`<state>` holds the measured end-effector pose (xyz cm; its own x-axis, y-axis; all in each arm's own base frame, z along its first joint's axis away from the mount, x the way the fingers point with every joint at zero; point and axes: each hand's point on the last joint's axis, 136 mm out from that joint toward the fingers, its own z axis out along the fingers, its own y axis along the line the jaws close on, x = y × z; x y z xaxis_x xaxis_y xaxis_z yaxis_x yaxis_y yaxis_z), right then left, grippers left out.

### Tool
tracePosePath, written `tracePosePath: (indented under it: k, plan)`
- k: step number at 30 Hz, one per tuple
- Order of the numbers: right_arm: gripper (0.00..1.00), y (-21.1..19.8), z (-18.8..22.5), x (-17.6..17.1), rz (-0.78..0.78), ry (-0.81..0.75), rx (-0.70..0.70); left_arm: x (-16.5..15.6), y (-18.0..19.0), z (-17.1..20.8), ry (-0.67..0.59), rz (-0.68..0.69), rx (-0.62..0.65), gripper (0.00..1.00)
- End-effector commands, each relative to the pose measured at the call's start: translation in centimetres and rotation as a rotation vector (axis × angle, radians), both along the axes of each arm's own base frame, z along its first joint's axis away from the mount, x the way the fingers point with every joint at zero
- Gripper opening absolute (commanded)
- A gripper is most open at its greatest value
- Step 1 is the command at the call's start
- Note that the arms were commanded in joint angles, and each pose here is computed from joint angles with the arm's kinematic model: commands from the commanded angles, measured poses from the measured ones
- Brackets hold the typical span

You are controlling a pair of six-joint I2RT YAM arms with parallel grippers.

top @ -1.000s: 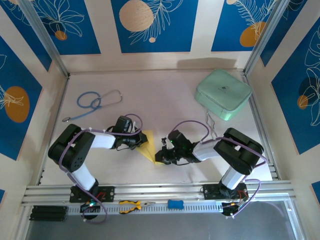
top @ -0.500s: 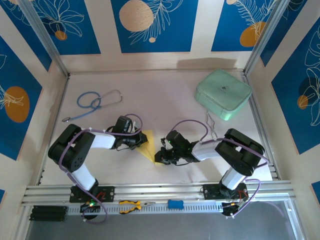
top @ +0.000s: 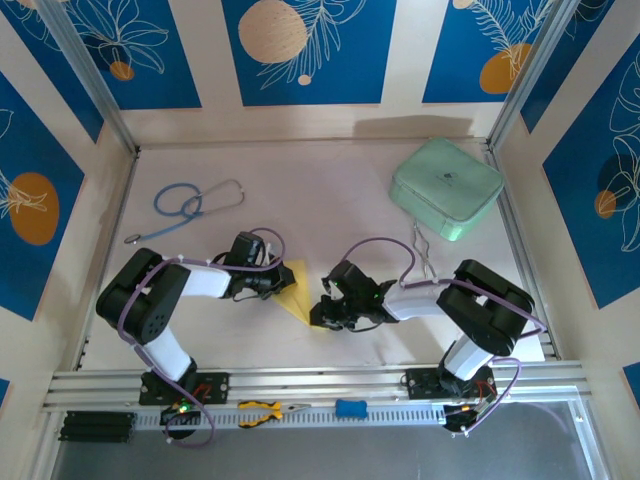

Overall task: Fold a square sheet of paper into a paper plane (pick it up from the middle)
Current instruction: Fourth fold the wing at the center of the table.

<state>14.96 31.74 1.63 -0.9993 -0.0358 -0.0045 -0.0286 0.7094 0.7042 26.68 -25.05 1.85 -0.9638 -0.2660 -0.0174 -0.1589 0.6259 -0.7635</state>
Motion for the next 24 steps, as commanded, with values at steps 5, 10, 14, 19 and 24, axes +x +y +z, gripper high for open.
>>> tracePosePath:
  k: [5, 10, 14, 19, 24]
  plan:
    - [0.12, -0.5, -1.1, -0.9, 0.022, 0.03, -0.075, -1.3, 1.2, -2.2, 0.065, 0.022, 0.063, 0.0]
    - [0.09, -1.3, -1.7, -1.5, 0.011, 0.048, -0.1, -1.3, 1.2, -2.1, 0.064, 0.022, 0.063, 0.0]
    - [0.1, -1.6, -1.8, -1.6, 0.005, 0.047, -0.102, -1.3, 1.2, -2.2, 0.064, 0.022, 0.063, 0.0]
    - [0.15, -1.4, -0.8, -1.2, 0.002, 0.014, -0.097, -1.3, 1.2, -2.2, 0.064, 0.022, 0.062, 0.0]
    - [0.15, -1.6, -1.6, -1.4, 0.006, 0.034, -0.128, -1.3, 1.2, -2.1, 0.062, 0.022, 0.062, 0.0]
